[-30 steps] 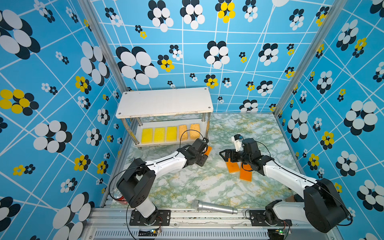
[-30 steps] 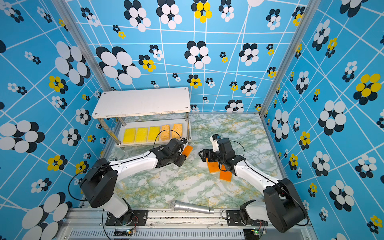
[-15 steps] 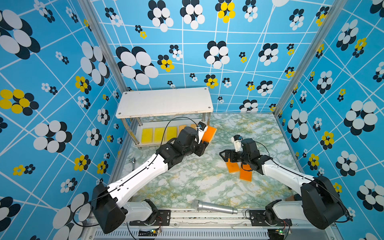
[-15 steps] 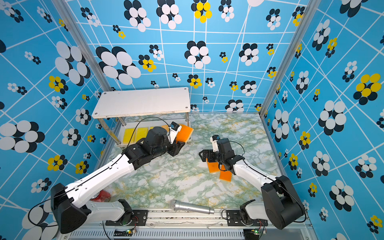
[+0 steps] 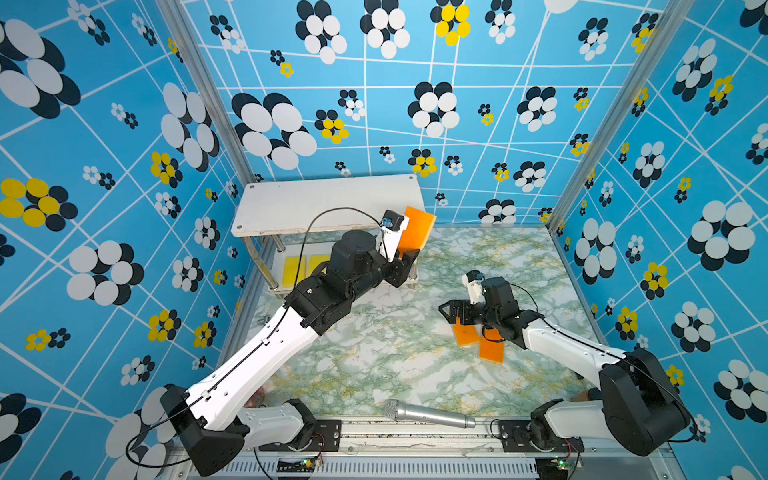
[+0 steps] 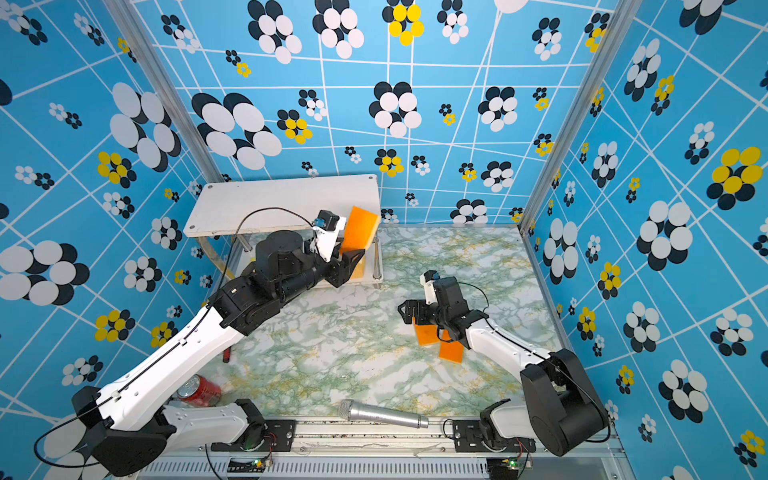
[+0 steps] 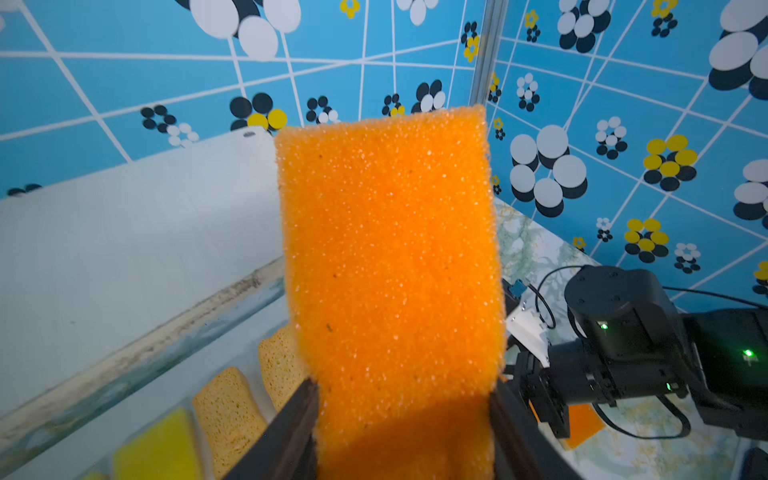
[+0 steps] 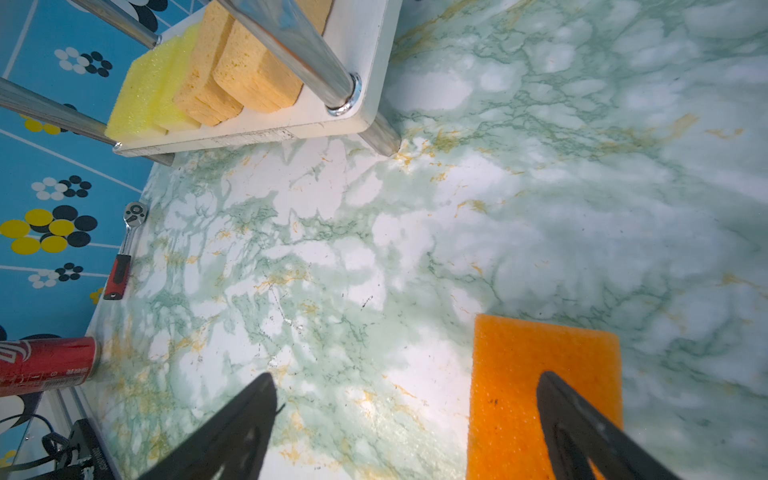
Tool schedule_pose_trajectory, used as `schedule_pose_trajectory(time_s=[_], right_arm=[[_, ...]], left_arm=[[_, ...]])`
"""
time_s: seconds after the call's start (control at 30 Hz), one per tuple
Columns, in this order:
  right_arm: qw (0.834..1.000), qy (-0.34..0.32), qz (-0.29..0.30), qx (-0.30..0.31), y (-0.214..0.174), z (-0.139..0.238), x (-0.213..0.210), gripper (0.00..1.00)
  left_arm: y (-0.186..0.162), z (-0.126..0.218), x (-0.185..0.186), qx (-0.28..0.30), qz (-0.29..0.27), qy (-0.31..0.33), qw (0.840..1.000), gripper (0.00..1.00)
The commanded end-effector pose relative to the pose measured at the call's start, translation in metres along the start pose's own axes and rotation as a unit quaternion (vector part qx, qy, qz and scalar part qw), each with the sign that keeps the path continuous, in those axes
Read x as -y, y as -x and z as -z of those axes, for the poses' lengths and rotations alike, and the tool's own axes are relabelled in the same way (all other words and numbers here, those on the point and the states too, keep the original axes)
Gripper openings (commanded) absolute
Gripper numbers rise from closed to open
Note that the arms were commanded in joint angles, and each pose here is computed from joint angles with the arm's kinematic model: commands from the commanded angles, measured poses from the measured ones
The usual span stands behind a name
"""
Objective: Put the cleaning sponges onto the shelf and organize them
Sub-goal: 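Carry the orange sponge with the left gripper up to the upper shelf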
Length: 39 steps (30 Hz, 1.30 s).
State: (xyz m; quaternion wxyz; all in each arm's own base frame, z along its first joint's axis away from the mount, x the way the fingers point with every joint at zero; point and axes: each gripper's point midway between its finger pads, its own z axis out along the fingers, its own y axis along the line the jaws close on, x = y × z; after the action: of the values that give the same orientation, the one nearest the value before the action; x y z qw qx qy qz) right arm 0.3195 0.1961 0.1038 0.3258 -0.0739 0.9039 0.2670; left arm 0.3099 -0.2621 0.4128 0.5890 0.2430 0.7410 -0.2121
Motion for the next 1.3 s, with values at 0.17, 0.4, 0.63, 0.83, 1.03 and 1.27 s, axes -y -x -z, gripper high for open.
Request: schedule_pose_trajectory(time_s=[0.17, 0.4, 0.63, 0.83, 1.03, 1.27], right_arm=[[1.0, 0.004, -0.009, 0.002, 0.0, -0.001, 0.001, 0.99], [1.0, 0.004, -0.012, 0.003, -0.002, -0.001, 0.002, 0.99], [1.0, 0.006, -0.02, 0.002, -0.007, -0.003, 0.004, 0.99], [1.0, 0.006, -0.021, 0.001, -0.009, -0.003, 0.005, 0.99], [1.0, -0.001, -0.02, 0.0, -0.012, -0.001, 0.007, 0.99], [1.0, -0.003, -0.022, -0.002, -0.015, -0.003, 0.009, 0.99]], left_arm=[[0.07, 0.009, -0.064, 0.09, 0.071, 0.091, 0.989, 0.56], [0.084, -0.003, -0.094, 0.092, 0.099, 0.122, 0.983, 0.57], [0.073, -0.024, -0.113, 0.07, 0.126, 0.166, 0.976, 0.57], [0.055, -0.041, -0.121, 0.049, 0.149, 0.184, 0.97, 0.57], [0.043, -0.052, -0.125, 0.03, 0.155, 0.192, 0.969, 0.58], [0.03, -0.065, -0.132, 0.007, 0.159, 0.201, 0.967, 0.58]])
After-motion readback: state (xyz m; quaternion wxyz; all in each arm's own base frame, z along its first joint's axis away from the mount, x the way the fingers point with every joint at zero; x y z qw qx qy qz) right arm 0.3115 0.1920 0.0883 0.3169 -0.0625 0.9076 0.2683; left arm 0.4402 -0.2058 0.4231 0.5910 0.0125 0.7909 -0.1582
